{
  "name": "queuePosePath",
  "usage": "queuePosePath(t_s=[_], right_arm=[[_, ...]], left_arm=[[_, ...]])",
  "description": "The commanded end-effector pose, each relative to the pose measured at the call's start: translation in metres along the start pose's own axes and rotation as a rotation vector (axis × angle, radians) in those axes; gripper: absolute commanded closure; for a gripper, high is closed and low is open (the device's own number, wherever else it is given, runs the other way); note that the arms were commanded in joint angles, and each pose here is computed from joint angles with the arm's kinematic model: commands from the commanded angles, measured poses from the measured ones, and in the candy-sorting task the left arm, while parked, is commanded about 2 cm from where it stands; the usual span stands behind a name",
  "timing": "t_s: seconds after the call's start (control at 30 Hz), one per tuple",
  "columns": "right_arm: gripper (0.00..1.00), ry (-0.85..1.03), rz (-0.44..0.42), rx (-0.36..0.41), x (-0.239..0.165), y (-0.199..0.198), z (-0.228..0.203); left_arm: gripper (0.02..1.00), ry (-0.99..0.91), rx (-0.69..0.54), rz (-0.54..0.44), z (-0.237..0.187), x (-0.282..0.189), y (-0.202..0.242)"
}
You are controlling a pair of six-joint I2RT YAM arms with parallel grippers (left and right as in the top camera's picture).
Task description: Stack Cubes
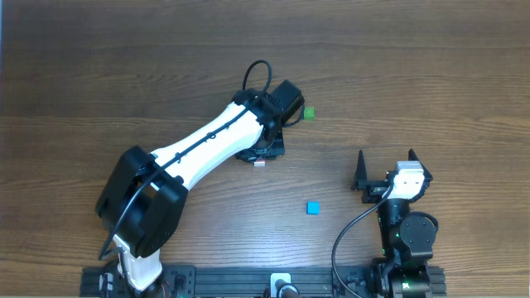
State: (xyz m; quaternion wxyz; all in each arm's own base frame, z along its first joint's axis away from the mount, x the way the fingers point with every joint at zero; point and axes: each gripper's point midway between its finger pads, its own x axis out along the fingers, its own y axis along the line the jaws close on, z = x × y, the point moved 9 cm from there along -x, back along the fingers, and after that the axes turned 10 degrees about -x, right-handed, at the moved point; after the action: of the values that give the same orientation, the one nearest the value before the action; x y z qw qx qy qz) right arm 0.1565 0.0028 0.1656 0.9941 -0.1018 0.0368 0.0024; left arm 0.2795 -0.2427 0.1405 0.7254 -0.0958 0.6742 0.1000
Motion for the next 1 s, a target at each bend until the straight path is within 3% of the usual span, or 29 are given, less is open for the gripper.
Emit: queuePosePath(t_s=[0.03, 0.57, 1.0], right_arm=[[0.009, 0.0, -0.012, 0.004, 0.0002, -0.001, -0.0021], [0.009, 0.0, -0.012, 0.004, 0.0002, -0.001, -0.0021], [0.007, 0.0, -0.012, 0.004, 0.0002, -0.001, -0.002]], left_arm=[[0.95, -0.001, 0.016, -0.013, 0.0013, -0.0008, -0.005], [0.912, -0.002, 0.016, -0.012, 0.0013, -0.0008, -0.0049], [0.75, -0.005, 0.017, -0.01, 0.0016, -0.0008, -0.0047]])
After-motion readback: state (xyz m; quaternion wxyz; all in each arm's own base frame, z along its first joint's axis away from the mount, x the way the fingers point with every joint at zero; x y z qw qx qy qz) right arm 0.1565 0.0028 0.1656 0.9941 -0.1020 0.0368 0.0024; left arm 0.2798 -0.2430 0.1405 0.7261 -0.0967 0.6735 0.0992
